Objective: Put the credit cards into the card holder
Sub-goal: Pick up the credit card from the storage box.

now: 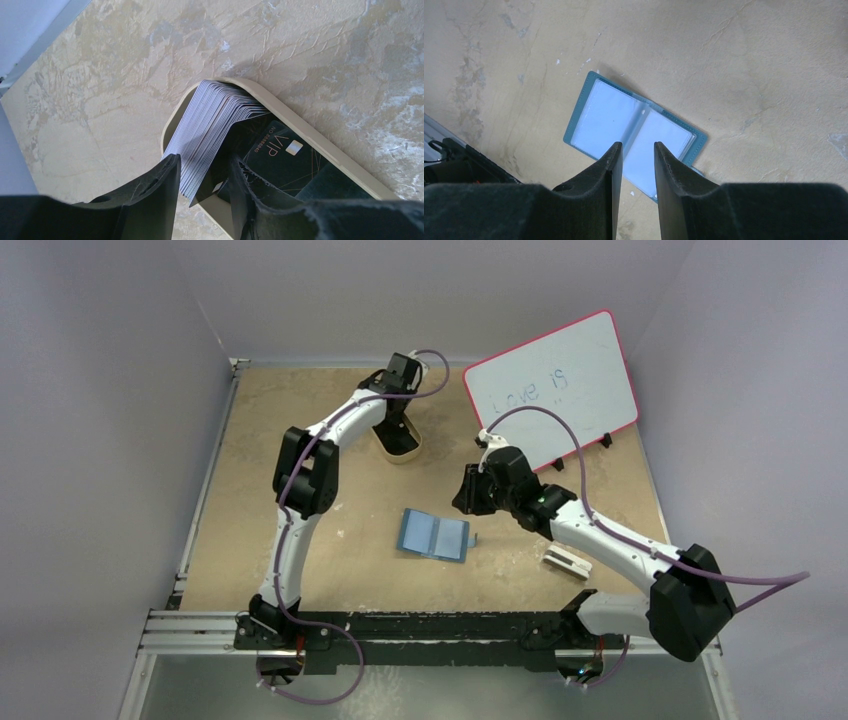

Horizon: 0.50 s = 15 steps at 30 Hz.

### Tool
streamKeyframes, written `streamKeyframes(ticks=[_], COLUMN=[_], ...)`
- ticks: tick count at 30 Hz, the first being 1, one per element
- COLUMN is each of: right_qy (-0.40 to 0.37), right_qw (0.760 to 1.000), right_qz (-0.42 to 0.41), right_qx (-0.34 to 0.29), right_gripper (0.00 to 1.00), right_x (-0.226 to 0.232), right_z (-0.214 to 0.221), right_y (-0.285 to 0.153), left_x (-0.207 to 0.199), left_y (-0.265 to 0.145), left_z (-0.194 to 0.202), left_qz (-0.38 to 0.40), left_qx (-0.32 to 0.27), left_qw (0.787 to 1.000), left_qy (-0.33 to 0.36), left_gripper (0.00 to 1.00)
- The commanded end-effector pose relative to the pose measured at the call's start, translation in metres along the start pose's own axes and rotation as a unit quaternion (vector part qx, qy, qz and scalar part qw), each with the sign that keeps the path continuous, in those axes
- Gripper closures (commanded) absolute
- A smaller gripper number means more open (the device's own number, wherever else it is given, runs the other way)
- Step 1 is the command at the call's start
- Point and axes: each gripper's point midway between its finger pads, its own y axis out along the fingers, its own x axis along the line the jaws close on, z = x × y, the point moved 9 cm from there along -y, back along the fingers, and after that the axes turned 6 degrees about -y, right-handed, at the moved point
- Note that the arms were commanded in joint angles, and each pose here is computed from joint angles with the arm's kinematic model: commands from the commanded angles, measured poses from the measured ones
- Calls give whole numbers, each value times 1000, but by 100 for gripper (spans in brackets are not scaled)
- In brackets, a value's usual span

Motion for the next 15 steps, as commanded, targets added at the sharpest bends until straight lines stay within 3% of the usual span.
streamKeyframes(ticks=[1,15], right_qy=[-7,-4], right_qw=[999,999], right_qz=[-8,-20], right_qx=[-35,-26], right_gripper=[68,68], right_x=[6,7], right_z=[-21,-16], right_y=[-2,1], left_x=[15,5], left_y=[-10,-40], left_z=[-21,-35], left_qz=[-22,-1], left_qx=[-41,-48], left_qw=[999,999], left_qy=[-10,-4], left_gripper=[64,94])
